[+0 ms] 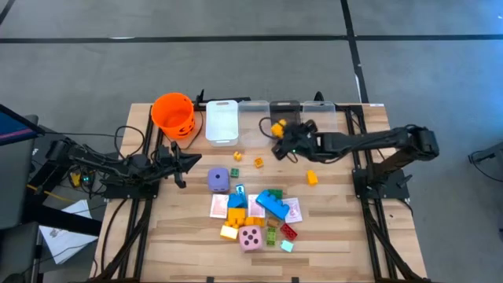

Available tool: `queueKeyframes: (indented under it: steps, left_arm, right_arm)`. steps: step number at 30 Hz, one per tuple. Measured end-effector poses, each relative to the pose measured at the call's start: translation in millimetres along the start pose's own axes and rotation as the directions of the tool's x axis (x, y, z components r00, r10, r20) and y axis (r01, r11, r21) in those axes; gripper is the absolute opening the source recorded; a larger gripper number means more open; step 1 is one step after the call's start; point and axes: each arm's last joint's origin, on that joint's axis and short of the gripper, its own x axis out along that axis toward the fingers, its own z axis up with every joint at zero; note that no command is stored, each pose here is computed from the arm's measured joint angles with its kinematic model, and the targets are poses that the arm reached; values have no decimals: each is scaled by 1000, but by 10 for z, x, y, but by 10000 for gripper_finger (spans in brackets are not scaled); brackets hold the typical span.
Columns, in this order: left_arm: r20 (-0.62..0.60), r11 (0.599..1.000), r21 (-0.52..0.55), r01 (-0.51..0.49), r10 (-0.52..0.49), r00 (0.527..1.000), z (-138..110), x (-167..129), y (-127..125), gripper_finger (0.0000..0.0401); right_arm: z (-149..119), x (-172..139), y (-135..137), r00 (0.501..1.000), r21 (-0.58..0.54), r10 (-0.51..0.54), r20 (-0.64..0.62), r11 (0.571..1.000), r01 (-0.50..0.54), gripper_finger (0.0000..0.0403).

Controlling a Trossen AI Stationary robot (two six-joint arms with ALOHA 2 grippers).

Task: Pick & Place Toys
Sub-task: Put the large yellow game piece into the black bin

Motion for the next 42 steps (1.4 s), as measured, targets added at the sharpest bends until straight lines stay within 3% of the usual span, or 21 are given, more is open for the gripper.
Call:
queueKeyframes:
  steps: [6,12,16,20,25,28,33,38,42]
  left_arm:
    - [0,1000,2,0,0,1000,1,0,0,0]
    - [0,1000,3,0,0,1000,0,0,0,0]
    - [0,1000,3,0,0,1000,0,0,0,0]
    - [0,1000,3,0,0,1000,1,0,0,0]
    - [0,1000,1,0,0,1000,1,0,0,0]
    - [0,1000,0,0,0,1000,0,0,0,0]
    - [0,1000,-10,0,0,1000,0,0,0,0]
    - [0,997,-79,0,0,1000,0,0,0,0]
    - [0,994,-110,0,0,1000,1,0,0,0]
  right_arm:
    - [20,158,-203,994,63,-85,-64,994,89,322]
    - [54,161,-202,997,39,-60,-49,997,62,378]
    - [84,59,-33,999,-110,18,32,994,-15,395]
    - [68,-213,278,977,-298,150,155,950,-98,397]
    - [-31,-633,568,934,-388,152,323,921,-15,395]
    - [-143,-815,640,924,-362,103,368,931,41,397]
    - [-383,-968,628,927,-225,15,376,971,76,398]
    - [-641,-1018,491,952,-43,-20,306,999,34,398]
    - [-815,-1078,335,974,125,-47,222,992,19,398]
